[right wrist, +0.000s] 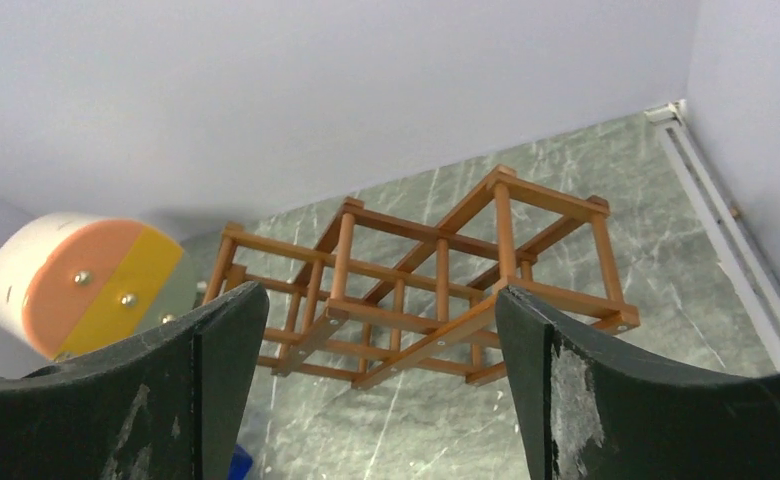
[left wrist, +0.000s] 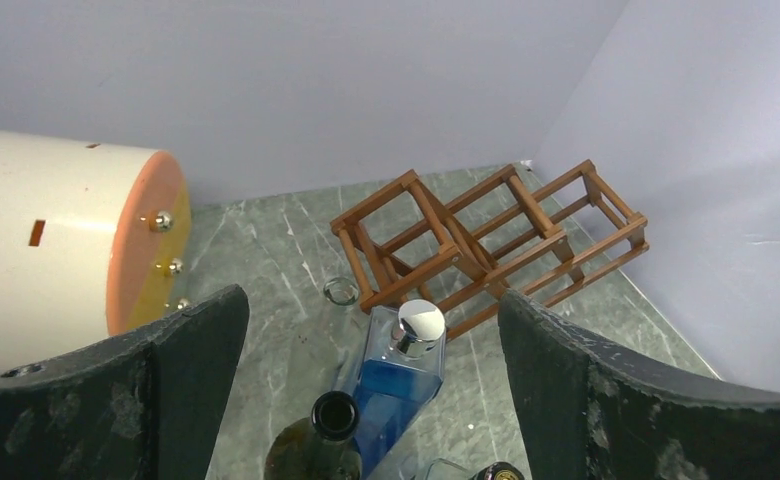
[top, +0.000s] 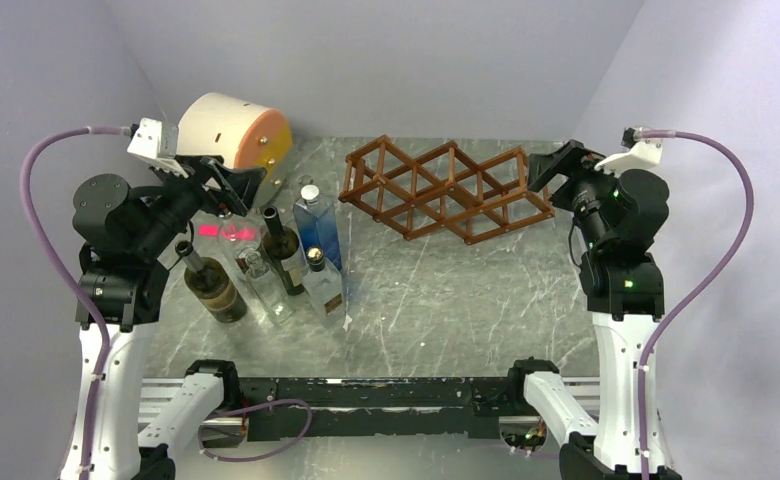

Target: Put the wine bottle on the wine rack

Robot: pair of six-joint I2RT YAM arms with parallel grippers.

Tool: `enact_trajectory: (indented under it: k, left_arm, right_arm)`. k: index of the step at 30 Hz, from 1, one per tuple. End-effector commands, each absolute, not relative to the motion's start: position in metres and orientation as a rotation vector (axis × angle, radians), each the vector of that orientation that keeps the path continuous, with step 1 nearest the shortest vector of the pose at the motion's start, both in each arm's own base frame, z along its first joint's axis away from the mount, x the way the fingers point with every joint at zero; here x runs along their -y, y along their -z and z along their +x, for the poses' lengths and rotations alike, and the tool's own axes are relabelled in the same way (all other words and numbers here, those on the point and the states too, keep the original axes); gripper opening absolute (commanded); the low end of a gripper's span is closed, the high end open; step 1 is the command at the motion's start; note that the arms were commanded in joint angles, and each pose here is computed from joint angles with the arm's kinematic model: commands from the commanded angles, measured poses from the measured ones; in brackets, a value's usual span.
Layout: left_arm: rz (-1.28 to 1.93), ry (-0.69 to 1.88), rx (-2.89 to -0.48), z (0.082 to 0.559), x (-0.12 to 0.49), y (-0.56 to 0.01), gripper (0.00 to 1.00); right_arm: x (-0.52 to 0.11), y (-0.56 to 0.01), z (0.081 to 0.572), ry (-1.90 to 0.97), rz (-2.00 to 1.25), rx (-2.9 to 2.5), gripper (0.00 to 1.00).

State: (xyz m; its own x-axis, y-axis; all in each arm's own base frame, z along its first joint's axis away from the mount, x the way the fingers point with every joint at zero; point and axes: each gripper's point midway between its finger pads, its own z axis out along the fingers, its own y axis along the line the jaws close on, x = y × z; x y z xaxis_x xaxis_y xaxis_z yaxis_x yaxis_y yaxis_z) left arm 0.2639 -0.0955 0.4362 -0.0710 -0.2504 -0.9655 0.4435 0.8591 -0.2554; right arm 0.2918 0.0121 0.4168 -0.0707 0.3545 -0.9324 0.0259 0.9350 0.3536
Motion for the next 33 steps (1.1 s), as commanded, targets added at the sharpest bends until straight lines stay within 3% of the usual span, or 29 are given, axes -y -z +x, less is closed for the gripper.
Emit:
enact_trajectory:
  k: [1,6,12,19,33]
  left_arm:
    - [0.19,0.633,-1.484,0.255,0.103,-0.454,0.99]
    - [0.309,0.717,-1.44,0.242,0.121,-0.454,0.97]
    - [0.358,0.752,-1.416,0.234,0.128,-0.454,0.93]
    - [0.357,0.764,-1.376,0.231,0.129,-0.455,0.97]
    - [0.31,0.692,-1.396,0.234,0.118,-0.453,0.95]
  right_arm:
    - [-0.035,-0.42,0.291,-0.396,0.199,-1.622,0.91]
    - [-0.065,-0.408,0.289,-0.522,0.024,-1.688,0.91]
    - [-0.102,-0.409,0.288,-0.749,-0.134,-1.72,0.85]
    - [-0.145,-0.416,0.287,-0.971,-0.306,-1.667,0.8]
    - [-0.324,-0.373,0.301,-0.804,-0.615,-1.809,0.75]
